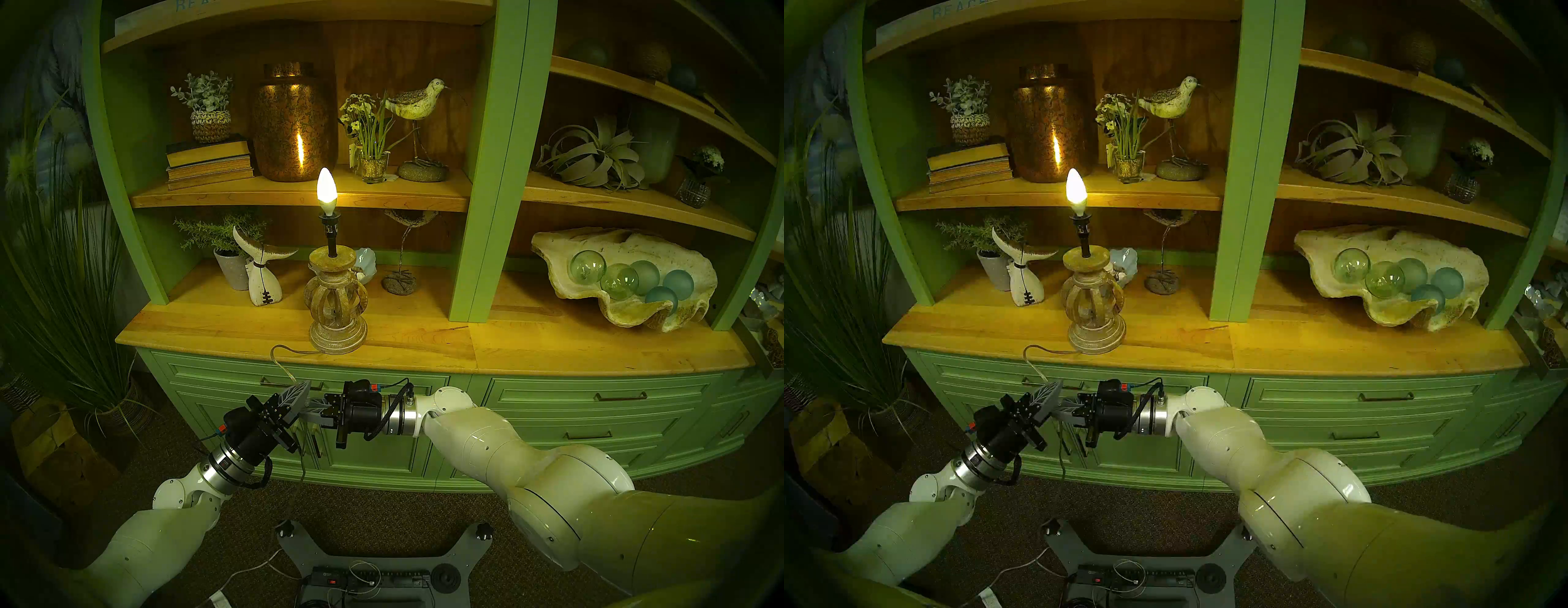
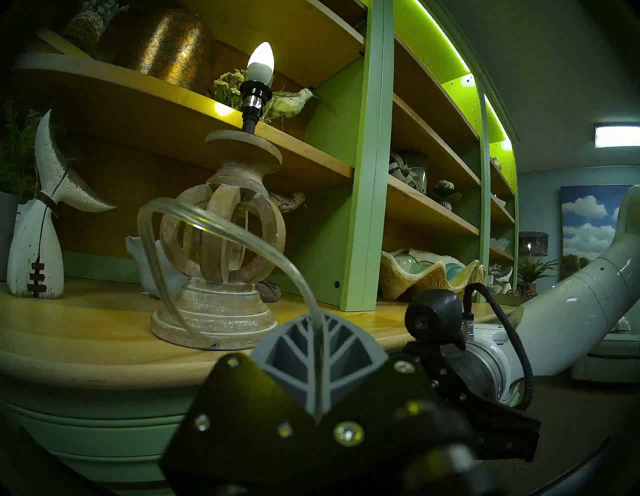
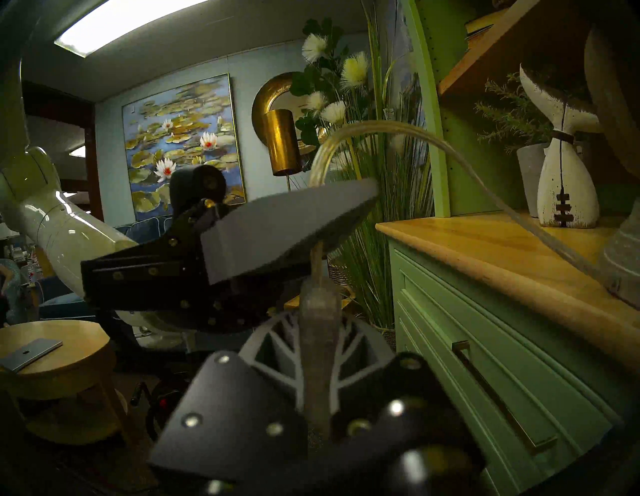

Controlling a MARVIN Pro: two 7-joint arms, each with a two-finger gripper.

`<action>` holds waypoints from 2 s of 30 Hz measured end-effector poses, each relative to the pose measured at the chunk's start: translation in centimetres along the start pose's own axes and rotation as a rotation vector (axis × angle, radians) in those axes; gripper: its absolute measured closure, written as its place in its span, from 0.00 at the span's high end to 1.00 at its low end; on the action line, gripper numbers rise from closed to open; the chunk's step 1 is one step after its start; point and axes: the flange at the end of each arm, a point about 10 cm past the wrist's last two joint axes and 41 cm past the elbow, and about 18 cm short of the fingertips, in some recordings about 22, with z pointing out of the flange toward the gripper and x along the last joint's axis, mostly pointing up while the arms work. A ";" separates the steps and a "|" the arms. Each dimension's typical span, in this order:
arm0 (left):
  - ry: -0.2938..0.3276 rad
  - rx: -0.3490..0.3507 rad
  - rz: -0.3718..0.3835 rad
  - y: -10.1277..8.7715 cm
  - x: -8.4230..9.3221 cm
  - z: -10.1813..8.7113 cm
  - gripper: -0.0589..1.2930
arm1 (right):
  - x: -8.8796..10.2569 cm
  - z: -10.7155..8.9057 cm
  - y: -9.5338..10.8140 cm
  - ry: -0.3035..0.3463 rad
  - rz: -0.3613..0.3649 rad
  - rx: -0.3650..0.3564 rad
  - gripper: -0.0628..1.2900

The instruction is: Grab cable and switch light on

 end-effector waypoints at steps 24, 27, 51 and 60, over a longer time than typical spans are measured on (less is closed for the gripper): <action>0.001 0.000 0.000 0.0 0.0 0.0 0.03 | -1.6 -5.7 -1.2 0.019 0.014 -0.079 0.96; 0.001 0.000 0.000 0.0 0.0 0.0 0.03 | -1.9 -7.3 -1.4 0.035 0.000 -0.125 0.96; -0.006 0.002 -0.001 0.0 -0.2 -0.2 0.03 | -9.5 -15.0 -11.4 0.066 -0.008 -0.438 0.96; -0.010 0.003 -0.002 0.0 -0.3 -0.3 0.03 | -11.4 -16.3 -15.9 0.104 -0.032 -0.575 0.96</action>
